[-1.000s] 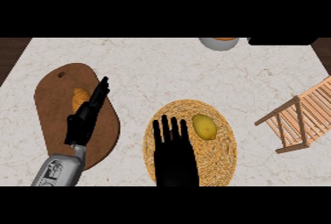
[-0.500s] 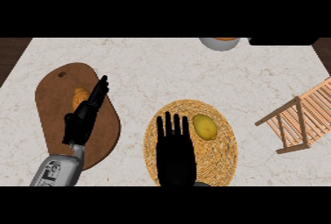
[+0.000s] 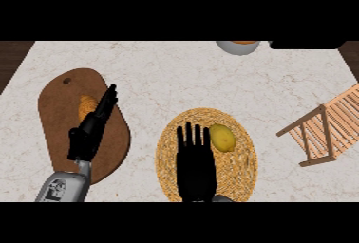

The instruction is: Pick the sweet potato from the placemat and place it in the tiered shelf

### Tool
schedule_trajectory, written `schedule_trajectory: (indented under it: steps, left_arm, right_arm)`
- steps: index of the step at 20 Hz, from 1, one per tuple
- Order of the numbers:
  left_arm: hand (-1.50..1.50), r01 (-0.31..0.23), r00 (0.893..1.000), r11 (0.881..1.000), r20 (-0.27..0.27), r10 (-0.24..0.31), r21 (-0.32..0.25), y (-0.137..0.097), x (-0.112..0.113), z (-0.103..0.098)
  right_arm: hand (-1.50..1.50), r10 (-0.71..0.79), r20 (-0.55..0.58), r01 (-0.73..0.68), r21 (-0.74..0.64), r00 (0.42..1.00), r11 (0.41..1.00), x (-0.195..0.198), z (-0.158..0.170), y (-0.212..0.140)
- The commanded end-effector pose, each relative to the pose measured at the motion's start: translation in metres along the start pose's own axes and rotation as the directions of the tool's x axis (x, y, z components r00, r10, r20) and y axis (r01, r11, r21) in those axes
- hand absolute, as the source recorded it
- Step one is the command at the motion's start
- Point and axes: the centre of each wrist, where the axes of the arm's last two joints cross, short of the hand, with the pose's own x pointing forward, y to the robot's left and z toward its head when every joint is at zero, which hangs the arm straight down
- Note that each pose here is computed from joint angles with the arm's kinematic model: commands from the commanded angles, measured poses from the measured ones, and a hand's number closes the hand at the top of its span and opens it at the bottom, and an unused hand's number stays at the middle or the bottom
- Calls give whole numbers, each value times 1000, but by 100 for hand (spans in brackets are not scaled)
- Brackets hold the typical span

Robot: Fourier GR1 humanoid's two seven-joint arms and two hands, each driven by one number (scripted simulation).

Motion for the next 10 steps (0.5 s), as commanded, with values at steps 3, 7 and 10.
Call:
schedule_trajectory:
  steps: [3, 7, 10]
  left_arm:
    - [0, -3, 1000, 1000, -16, 3, -5, 5, -4, -5]
    - [0, 19, 1000, 1000, -17, -19, -4, -1, -15, -5]
    - [0, -4, 1000, 1000, -11, 4, -4, 2, 2, 1]
  right_arm:
    - [-150, -16, -41, 17, 17, 999, 1000, 10, 3, -6]
    - [-150, -3, -45, 4, 29, 999, 1000, -12, -16, 12]
    - [150, 27, -45, -24, 67, 999, 997, 4, -1, 6]
